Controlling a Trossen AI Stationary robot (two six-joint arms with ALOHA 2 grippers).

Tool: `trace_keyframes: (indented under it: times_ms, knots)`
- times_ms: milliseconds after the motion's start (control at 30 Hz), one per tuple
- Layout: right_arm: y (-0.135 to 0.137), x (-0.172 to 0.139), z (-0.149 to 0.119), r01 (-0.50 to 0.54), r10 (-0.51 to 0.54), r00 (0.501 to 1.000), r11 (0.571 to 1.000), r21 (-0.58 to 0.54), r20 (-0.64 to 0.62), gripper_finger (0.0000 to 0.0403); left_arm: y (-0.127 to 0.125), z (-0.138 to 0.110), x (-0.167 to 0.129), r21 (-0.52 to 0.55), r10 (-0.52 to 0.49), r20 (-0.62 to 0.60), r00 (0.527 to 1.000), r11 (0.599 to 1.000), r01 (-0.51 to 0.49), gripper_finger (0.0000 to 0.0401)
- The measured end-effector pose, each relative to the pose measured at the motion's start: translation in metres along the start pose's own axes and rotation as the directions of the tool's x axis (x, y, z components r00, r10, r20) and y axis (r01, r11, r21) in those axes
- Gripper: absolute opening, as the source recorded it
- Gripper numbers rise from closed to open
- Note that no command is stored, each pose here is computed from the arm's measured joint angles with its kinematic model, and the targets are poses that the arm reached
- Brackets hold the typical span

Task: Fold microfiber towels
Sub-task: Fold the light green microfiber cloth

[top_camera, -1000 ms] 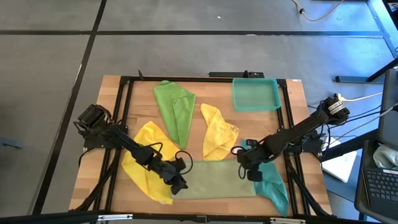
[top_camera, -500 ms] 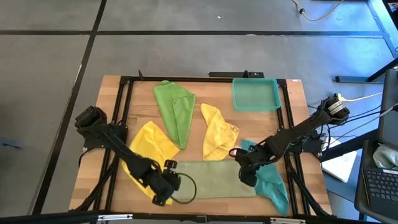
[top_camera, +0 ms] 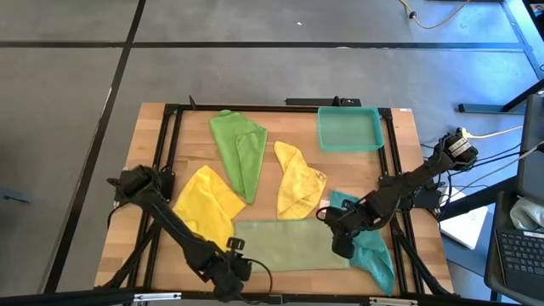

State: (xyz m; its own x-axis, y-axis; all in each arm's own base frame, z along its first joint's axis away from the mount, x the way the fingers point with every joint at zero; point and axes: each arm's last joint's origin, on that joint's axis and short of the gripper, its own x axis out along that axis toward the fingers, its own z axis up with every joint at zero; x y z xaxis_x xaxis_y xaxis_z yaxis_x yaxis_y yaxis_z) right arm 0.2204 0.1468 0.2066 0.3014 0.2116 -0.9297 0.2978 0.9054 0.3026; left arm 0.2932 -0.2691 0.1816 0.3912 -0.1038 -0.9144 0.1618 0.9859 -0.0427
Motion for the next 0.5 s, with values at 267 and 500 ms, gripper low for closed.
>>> trace_keyframes:
  times_ms: [267, 500]
  knots:
    - [0.008, 0.0, 0.005, -0.084, 0.084, 0.995, 0.997, -0.003, 0.053, 0.0142, 0.004, -0.002, 0.021, -0.012, -0.018, -0.073, 0.997, 1.0, 0.017, 0.0153]
    - [0.008, 0.0, 0.005, -0.084, 0.084, 0.995, 0.996, -0.005, 0.052, 0.0142, 0.003, -0.009, 0.037, -0.014, -0.041, -0.152, 0.988, 0.999, 0.039, 0.0154]
